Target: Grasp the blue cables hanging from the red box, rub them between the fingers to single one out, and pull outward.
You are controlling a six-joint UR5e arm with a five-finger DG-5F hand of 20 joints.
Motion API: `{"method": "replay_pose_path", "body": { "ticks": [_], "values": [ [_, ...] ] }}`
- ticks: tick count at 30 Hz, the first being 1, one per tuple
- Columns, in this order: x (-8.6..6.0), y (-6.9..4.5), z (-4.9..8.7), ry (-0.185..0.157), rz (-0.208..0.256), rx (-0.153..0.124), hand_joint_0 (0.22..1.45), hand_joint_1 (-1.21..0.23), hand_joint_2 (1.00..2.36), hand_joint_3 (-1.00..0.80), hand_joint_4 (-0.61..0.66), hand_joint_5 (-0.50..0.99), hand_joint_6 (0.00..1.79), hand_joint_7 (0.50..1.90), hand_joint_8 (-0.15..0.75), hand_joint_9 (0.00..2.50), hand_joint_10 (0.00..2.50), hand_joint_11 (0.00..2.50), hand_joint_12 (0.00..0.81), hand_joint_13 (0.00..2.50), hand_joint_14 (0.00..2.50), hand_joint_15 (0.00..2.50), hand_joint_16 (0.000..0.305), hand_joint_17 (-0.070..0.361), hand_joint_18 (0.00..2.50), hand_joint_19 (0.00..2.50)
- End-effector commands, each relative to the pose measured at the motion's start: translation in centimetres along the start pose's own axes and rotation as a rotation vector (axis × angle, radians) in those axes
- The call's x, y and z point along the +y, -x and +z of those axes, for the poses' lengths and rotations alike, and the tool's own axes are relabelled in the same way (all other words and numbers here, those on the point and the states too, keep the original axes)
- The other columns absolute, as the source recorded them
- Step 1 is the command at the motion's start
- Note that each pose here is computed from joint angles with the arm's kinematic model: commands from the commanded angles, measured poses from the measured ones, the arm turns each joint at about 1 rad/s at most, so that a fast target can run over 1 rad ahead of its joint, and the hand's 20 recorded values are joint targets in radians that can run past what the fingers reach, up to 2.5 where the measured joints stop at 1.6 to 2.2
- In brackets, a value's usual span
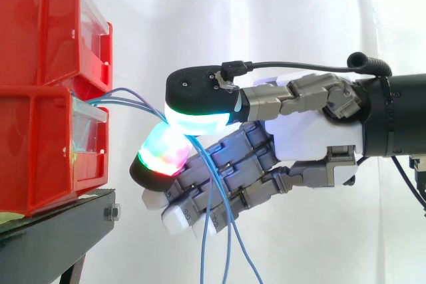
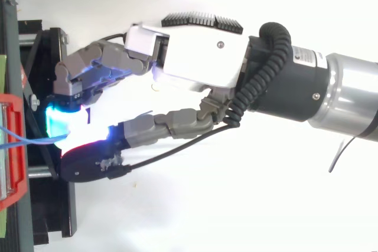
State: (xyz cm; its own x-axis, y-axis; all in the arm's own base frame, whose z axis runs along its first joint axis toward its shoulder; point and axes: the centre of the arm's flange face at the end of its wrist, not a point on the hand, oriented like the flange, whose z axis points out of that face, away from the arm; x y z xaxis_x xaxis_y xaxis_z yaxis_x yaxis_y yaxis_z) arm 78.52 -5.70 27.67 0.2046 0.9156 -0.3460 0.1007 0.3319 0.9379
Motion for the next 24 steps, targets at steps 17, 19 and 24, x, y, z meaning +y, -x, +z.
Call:
{"method": "replay_pose_path", "body": {
  "ticks": [17, 19, 24],
  "values": [
    [1.9, -1.5, -2.7, -0.115, 0.225, 0.084, 0.79, -0.85, 1.01, -0.37, 0.19, -0.22, 0.93, 0.91, 0.28, 0.71, 0.01, 0.44, 0.406, 0.78, 0.02, 0.5, 0.05, 0.112, 0.69, 0.56],
    [2.0, -1.9, -3.0, -0.131, 0.237, 0.092, 0.78, -0.85, 1.01, -0.42, 0.21, -0.21, 0.92, 0.91, 0.283, 0.72, 0.01, 0.43, 0.401, 0.78, 0.02, 0.5, 0.05, 0.112, 0.7, 0.55],
    [1.9, -2.3, -3.3, -0.148, 0.251, 0.101, 0.71, -0.87, 1.0, -0.5, 0.2, -0.21, 0.92, 0.95, 0.296, 0.73, 0.01, 0.44, 0.419, 0.81, 0.02, 0.51, 0.05, 0.113, 0.72, 0.55]
  ]
}}
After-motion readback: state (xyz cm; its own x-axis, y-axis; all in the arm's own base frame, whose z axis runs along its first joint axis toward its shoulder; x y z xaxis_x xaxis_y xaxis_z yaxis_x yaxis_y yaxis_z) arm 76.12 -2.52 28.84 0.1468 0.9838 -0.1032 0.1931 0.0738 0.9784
